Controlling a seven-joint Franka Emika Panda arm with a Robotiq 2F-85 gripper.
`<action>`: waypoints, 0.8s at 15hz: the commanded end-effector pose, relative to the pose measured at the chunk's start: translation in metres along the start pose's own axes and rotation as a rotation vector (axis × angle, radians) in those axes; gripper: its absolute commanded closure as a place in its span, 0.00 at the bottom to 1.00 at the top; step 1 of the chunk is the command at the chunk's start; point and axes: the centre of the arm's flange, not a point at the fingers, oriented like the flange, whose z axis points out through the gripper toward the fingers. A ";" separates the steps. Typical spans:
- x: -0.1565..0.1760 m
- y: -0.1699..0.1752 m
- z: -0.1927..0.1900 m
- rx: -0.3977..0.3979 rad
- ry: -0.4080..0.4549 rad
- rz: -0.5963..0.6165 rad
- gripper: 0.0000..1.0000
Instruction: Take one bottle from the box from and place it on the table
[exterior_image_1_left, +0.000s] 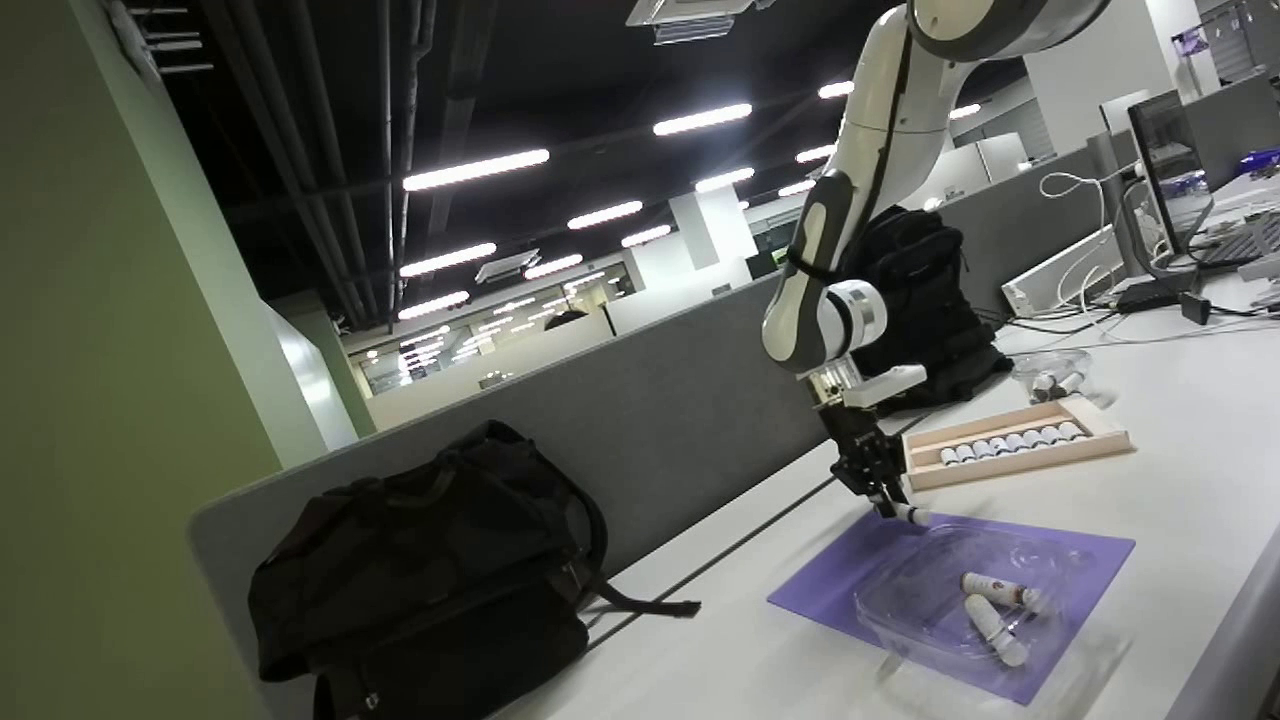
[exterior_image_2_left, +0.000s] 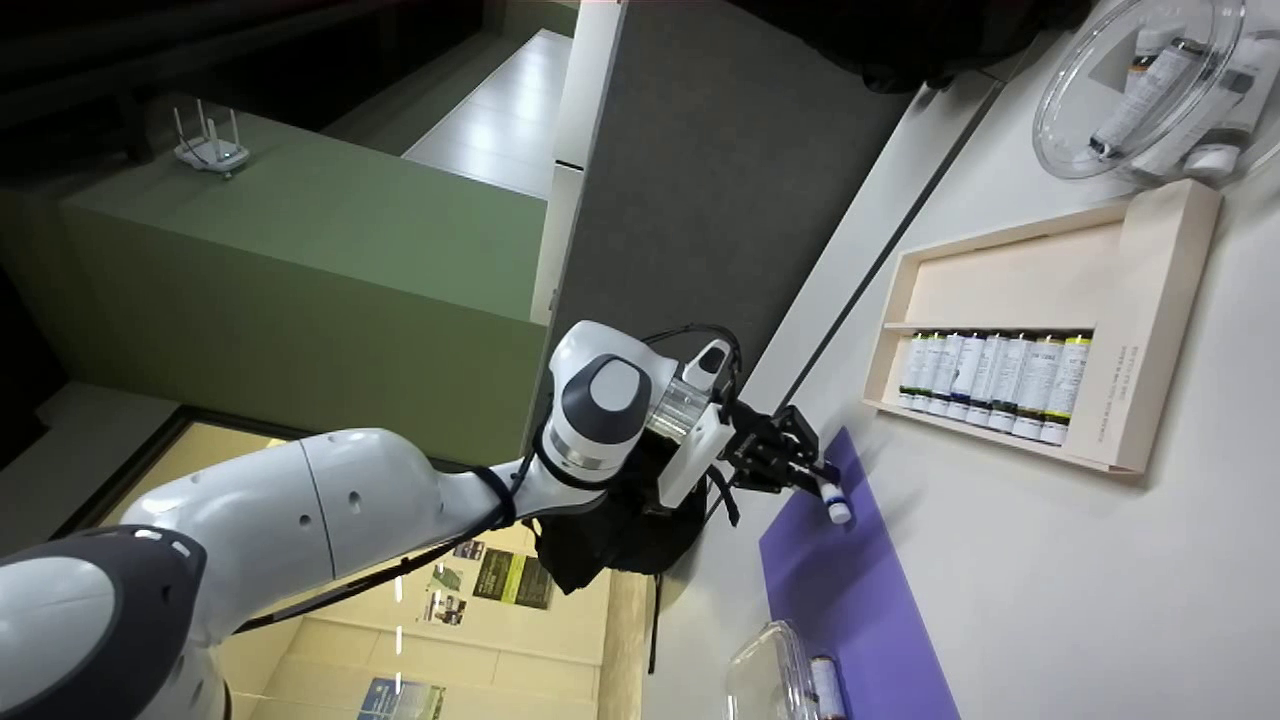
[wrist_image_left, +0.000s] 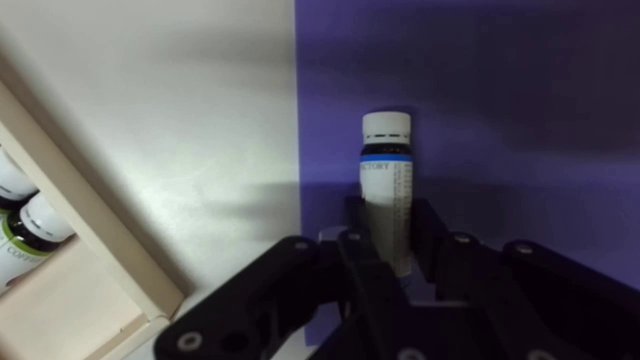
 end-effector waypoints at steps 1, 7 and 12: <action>-0.002 0.001 -0.001 -0.010 -0.022 0.005 0.93; -0.011 0.004 -0.016 0.007 -0.030 0.016 0.31; -0.005 0.009 -0.032 0.025 0.023 0.022 0.22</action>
